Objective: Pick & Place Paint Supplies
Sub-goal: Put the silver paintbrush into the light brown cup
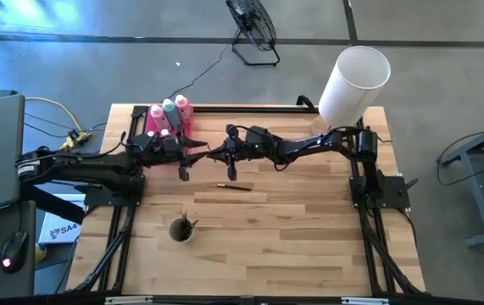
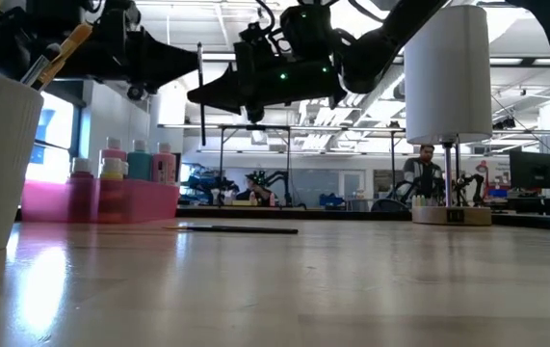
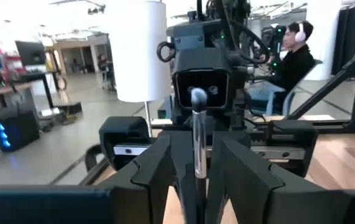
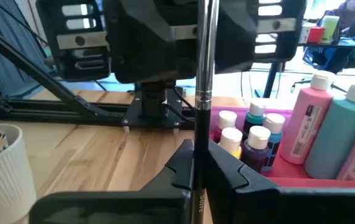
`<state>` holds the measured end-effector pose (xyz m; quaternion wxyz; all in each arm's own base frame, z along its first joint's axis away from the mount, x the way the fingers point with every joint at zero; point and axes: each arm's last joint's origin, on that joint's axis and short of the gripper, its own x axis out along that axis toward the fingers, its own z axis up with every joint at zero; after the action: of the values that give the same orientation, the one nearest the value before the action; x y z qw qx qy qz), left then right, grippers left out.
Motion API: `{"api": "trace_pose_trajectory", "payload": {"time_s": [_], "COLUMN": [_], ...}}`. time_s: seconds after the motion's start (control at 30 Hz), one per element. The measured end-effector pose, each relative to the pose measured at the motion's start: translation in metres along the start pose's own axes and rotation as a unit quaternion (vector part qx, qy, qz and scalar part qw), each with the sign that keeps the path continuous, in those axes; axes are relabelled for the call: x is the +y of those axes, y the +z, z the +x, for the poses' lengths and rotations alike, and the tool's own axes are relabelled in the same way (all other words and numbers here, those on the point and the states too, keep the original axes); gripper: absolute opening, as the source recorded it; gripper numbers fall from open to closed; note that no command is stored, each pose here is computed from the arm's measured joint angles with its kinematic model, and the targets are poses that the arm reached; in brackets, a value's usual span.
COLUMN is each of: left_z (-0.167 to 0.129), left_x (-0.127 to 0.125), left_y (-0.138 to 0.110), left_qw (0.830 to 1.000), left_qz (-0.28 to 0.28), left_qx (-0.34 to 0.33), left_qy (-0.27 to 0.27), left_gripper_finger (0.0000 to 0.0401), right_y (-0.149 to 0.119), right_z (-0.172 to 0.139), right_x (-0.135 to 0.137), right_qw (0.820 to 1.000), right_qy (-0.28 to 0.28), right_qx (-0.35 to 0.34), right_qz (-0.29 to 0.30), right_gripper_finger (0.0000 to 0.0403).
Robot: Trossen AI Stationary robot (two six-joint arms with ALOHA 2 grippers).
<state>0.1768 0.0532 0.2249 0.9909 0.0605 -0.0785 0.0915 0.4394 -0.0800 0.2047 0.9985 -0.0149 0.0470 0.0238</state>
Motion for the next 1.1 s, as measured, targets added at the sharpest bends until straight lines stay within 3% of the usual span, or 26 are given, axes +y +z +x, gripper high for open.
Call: {"api": "trace_pose_trajectory", "payload": {"time_s": [0.33,0.7,0.97,1.1], "left_z": [0.026,0.03,0.03,0.03], "left_x": [0.003,0.004,0.003,0.004], "left_y": [0.001,0.005,0.003,0.002], "left_qw": [0.999,0.999,0.999,0.999], "left_qz": [-0.026,-0.025,-0.02,-0.018], "left_qx": [0.022,0.016,0.026,0.033], "left_qy": [-0.017,-0.017,-0.016,-0.014], "left_gripper_finger": [0.0127,0.0012,0.0009,0.001], "right_y": [0.0,0.0,-0.001,0.0], "right_z": [0.0,0.0,0.0,0.0], "right_x": [0.0,0.0,-0.001,-0.002], "right_qw": [1.0,1.0,1.0,1.0], "right_qy": [-0.003,-0.003,-0.003,-0.025], "right_qx": [0.002,0.003,0.005,0.002], "right_qz": [-0.003,-0.003,-0.003,-0.001], "right_gripper_finger": [0.001,0.001,0.0014,0.0054]}}
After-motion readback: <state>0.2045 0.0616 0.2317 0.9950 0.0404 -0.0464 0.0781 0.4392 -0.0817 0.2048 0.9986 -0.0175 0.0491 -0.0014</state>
